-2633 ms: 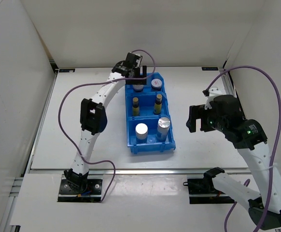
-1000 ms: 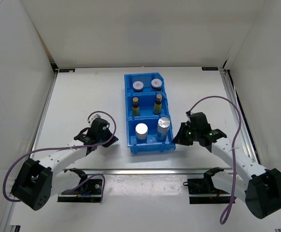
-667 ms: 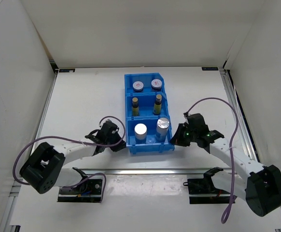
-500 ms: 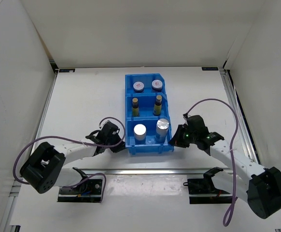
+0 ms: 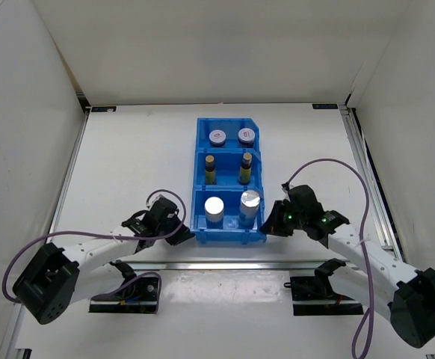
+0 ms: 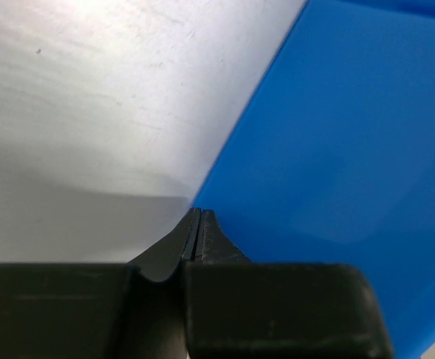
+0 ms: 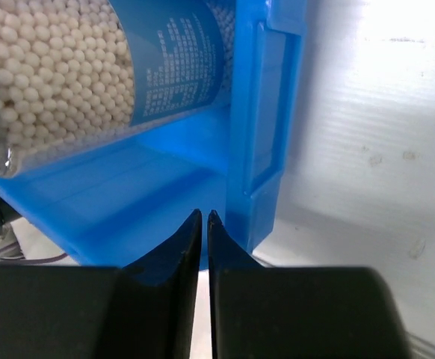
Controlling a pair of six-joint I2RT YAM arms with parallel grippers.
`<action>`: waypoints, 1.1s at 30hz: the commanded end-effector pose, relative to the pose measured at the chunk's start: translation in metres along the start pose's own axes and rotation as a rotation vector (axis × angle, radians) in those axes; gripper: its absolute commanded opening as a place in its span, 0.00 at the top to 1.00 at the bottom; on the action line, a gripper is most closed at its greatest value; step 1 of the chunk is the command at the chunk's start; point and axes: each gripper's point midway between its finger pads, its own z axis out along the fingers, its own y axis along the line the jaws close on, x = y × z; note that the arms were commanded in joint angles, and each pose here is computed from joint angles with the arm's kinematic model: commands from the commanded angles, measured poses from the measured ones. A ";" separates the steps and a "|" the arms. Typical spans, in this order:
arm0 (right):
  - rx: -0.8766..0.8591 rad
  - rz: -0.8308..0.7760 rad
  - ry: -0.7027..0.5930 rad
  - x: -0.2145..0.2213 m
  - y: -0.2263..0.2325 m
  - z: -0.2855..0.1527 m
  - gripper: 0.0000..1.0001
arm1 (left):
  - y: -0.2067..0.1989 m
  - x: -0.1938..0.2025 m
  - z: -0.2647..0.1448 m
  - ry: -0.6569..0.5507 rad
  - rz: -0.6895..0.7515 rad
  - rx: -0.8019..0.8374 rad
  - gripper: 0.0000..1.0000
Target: Organize the condiment bottles
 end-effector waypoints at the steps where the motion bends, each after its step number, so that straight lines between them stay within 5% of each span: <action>1: 0.018 0.022 0.087 0.028 -0.008 -0.009 0.88 | 0.004 0.007 -0.006 0.023 -0.021 -0.004 0.89; 5: 0.075 0.002 0.022 0.011 -0.008 -0.021 0.40 | -0.001 0.004 -0.015 0.000 -0.004 -0.004 0.89; 10: 0.176 -0.064 -0.091 -0.017 -0.006 -0.053 0.17 | -0.021 -0.015 -0.045 -0.101 0.053 0.043 0.86; 14: 0.231 -0.136 -0.198 -0.044 0.003 -0.084 0.04 | -0.027 -0.032 -0.070 -0.194 0.109 0.046 0.67; 15: 0.271 -0.150 -0.241 -0.054 0.000 -0.091 0.02 | -0.034 -0.037 -0.079 -0.216 0.138 0.059 0.50; 19: 0.326 -0.210 -0.337 -0.079 0.009 -0.125 0.00 | -0.043 -0.063 -0.120 -0.347 0.222 0.037 0.17; 25: 0.515 -0.269 -0.422 -0.102 -0.007 -0.162 0.00 | -0.055 -0.128 -0.208 -0.683 0.398 -0.071 0.00; 33: 0.563 -0.302 -0.433 -0.107 -0.010 -0.173 0.00 | -0.046 -0.171 -0.285 -0.986 0.425 -0.169 0.00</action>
